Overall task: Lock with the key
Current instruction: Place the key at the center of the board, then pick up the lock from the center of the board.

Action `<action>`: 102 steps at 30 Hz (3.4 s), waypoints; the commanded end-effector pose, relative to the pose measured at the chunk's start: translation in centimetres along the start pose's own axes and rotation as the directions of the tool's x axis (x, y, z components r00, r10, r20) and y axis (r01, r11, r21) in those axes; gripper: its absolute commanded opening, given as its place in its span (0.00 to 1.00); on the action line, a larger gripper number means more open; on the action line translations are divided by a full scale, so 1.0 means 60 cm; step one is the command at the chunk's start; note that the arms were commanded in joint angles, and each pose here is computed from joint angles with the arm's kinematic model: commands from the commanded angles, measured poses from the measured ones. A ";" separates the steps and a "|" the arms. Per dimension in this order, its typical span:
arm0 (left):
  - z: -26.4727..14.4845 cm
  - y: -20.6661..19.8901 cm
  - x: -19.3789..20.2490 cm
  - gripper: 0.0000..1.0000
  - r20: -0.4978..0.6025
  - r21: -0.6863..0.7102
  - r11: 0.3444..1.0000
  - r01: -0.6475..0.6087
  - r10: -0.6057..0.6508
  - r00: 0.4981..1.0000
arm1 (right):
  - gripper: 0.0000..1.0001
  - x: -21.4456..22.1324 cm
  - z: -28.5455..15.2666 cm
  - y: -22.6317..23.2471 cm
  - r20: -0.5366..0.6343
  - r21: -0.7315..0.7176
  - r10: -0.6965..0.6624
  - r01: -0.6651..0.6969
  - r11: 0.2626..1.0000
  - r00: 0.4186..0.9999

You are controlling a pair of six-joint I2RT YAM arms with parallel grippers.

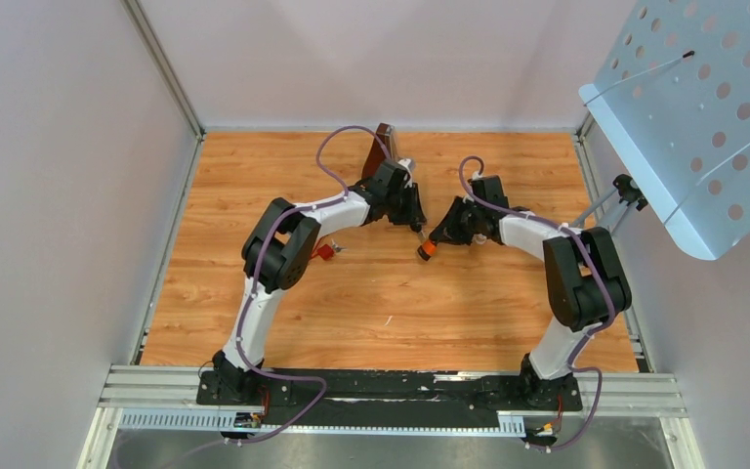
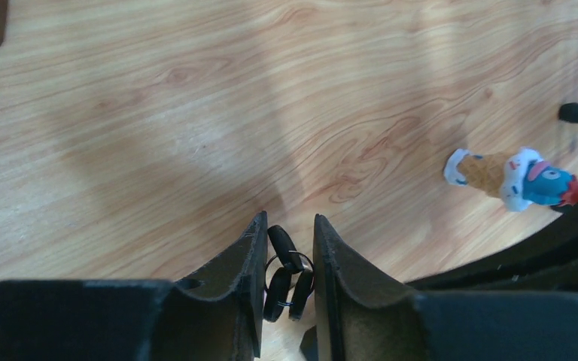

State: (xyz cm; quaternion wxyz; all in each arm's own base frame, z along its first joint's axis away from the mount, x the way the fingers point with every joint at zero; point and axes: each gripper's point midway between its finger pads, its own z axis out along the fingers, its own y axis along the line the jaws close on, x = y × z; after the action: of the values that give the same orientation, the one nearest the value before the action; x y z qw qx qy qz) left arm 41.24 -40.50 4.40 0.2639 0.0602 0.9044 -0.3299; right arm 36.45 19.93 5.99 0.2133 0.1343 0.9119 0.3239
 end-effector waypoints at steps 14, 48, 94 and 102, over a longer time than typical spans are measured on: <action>-0.067 0.005 -0.071 0.62 0.085 -0.089 0.988 -0.123 0.131 0.988 | 0.34 -0.077 0.029 0.006 0.082 -0.018 0.001 0.000 1.000 0.997; -0.466 0.313 0.069 0.80 0.279 -0.537 0.805 0.251 -0.110 0.954 | 0.53 0.126 0.161 0.325 0.054 -0.139 -0.436 0.439 0.888 0.898; -0.677 0.224 0.042 0.86 0.467 -0.496 0.819 0.289 -0.029 0.884 | 0.00 0.033 0.179 0.494 0.332 -0.339 -0.116 0.233 0.911 0.936; -0.733 0.105 -0.046 0.87 0.550 -0.302 0.928 0.219 -0.019 0.835 | 0.00 0.029 0.011 0.586 0.378 -0.552 -0.106 0.315 0.772 0.920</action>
State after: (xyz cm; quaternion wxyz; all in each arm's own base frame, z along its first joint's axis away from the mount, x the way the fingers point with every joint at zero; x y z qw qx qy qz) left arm 25.92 -6.13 26.28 0.4635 -0.1626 0.8621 -0.1247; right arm 41.60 46.62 15.21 0.3750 0.0544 0.8201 0.4287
